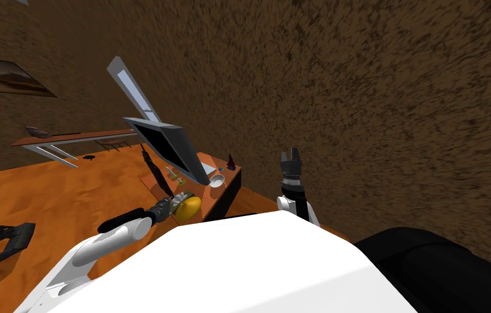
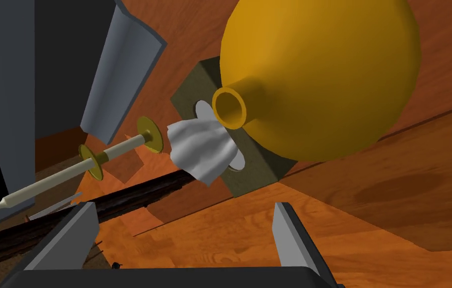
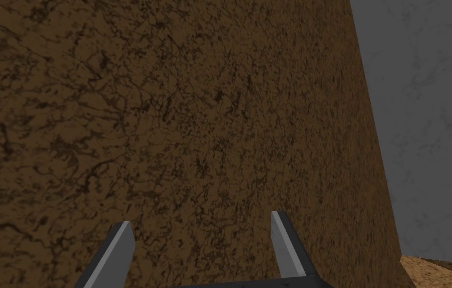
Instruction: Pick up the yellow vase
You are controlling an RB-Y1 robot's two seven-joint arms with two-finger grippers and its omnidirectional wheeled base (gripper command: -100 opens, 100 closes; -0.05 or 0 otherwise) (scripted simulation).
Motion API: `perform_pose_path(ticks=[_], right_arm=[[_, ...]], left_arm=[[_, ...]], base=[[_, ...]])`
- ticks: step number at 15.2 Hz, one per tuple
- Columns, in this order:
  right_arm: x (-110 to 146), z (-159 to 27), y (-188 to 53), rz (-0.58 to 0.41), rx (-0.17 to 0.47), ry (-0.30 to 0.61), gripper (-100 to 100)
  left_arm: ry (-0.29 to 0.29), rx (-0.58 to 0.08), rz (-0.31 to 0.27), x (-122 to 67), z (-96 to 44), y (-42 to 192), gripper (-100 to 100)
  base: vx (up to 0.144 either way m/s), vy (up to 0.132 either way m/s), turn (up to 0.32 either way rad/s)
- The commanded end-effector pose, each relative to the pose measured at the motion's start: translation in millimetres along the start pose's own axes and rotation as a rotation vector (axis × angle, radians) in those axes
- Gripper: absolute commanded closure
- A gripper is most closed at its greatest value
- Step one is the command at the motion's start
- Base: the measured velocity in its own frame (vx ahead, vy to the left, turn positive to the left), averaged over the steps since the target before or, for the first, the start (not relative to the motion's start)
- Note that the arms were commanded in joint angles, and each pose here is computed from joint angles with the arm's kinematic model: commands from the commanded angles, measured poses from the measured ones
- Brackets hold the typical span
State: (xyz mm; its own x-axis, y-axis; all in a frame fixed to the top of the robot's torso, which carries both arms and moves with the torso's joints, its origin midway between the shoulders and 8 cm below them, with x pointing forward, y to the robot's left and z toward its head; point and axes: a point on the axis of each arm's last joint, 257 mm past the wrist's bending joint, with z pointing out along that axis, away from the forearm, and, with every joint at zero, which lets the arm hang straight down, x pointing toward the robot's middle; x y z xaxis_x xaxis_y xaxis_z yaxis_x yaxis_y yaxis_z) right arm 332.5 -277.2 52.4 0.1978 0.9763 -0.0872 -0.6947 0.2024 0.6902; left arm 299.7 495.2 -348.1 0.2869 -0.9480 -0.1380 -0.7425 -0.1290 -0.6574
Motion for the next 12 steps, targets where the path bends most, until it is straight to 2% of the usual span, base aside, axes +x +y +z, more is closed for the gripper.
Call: perform_pose_path(ticks=[1,3,6,8,12], right_arm=[[0.0,0.0,0.0,0.000,0.000,0.000,0],[0.0,0.0,0.0,0.000,0.000,0.000,0],[0.0,0.0,0.0,0.000,0.000,0.000,0],[0.0,0.0,0.0,0.000,0.000,0.000,0],[0.0,0.0,0.0,0.000,0.000,0.000,0]], left_arm=[[-0.001,-0.058,-0.013,-6.2,1.2,16.2,-100],[0.001,-0.076,-0.013,-5.8,0.9,21.0,-100],[0.004,-0.160,-0.037,-15.2,0.0,42.9,-100],[0.007,-0.187,-0.037,-14.4,-1.2,49.7,-100],[0.018,-0.286,-0.060,-20.0,-5.9,75.1,-100]], base=[[0.035,0.000,-0.229],[0.030,0.005,-0.103],[0.028,0.005,-0.171],[0.029,0.014,-0.123],[0.020,0.012,-0.134]])
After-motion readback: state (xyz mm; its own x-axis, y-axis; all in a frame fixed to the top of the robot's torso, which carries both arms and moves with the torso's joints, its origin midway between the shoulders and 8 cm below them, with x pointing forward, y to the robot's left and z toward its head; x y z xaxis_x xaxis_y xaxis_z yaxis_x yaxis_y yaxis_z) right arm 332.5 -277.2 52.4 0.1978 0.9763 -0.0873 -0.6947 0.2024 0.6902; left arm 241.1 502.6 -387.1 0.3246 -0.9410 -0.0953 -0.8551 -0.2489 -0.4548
